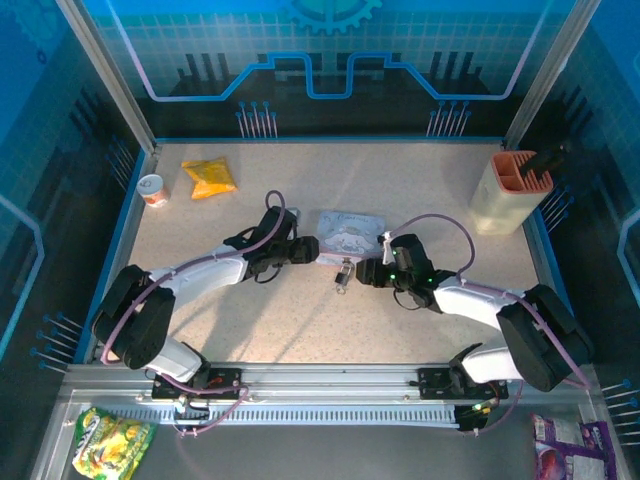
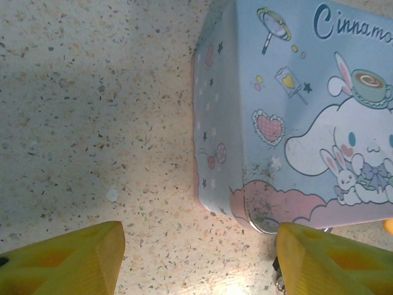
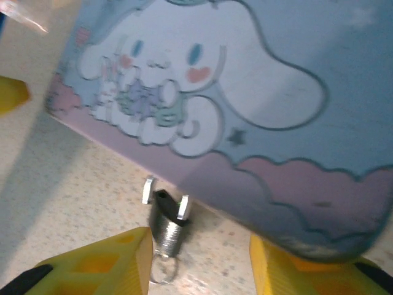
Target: Unlock the padlock with the key
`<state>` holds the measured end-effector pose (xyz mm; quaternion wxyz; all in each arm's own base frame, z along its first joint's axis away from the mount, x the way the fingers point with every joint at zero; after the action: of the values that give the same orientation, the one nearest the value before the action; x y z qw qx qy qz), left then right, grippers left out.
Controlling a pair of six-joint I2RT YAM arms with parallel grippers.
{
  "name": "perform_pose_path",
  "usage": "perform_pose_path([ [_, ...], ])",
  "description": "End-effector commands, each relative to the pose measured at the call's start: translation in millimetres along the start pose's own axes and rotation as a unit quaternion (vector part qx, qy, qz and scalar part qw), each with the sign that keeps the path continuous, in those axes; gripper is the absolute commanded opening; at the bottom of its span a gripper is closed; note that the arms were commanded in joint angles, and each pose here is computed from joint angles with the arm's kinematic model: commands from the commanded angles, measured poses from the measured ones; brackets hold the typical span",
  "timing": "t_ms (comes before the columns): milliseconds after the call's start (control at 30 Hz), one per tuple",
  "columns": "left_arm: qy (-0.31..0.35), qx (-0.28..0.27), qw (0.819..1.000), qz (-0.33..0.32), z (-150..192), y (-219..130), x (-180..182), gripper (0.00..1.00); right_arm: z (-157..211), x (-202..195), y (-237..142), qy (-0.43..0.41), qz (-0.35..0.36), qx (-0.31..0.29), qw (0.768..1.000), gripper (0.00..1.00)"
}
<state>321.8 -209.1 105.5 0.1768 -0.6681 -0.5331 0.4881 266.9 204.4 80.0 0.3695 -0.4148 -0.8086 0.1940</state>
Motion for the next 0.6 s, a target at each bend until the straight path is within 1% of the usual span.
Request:
perform_pose_path([
  [0,-0.010,-0.014,1.000,0.021,-11,-1,-15,0.67,-1,18,-2,0.019,-0.033,-0.037,0.999,0.45],
  [167,-0.010,-0.015,1.000,0.025,-13,5,-19,0.68,12,24,12,0.016,-0.026,-0.027,0.999,0.46],
  [367,-0.017,-0.011,0.999,0.025,-15,14,-21,0.68,23,16,30,0.022,-0.001,-0.008,1.000,0.46],
  [433,-0.019,-0.012,0.999,0.025,-16,15,-22,0.68,25,15,36,0.025,-0.001,-0.005,1.000,0.43],
  [567,-0.018,-0.010,1.000,0.013,-17,17,-19,0.67,25,22,44,0.024,-0.021,-0.005,0.999,0.38],
])
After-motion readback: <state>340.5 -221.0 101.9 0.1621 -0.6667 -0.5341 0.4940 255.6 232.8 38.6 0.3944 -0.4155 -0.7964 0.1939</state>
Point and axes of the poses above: each hand's point on the last joint's axis, 136 mm out from that joint toward the fingers, its own y axis out along the fingers, its own x axis along the line the jaws close on, z = x × y, the point moved 2 cm from there along -y, back along the fingers, and after that the axes turned 10 degrees about -y, right-handed, at the moved point
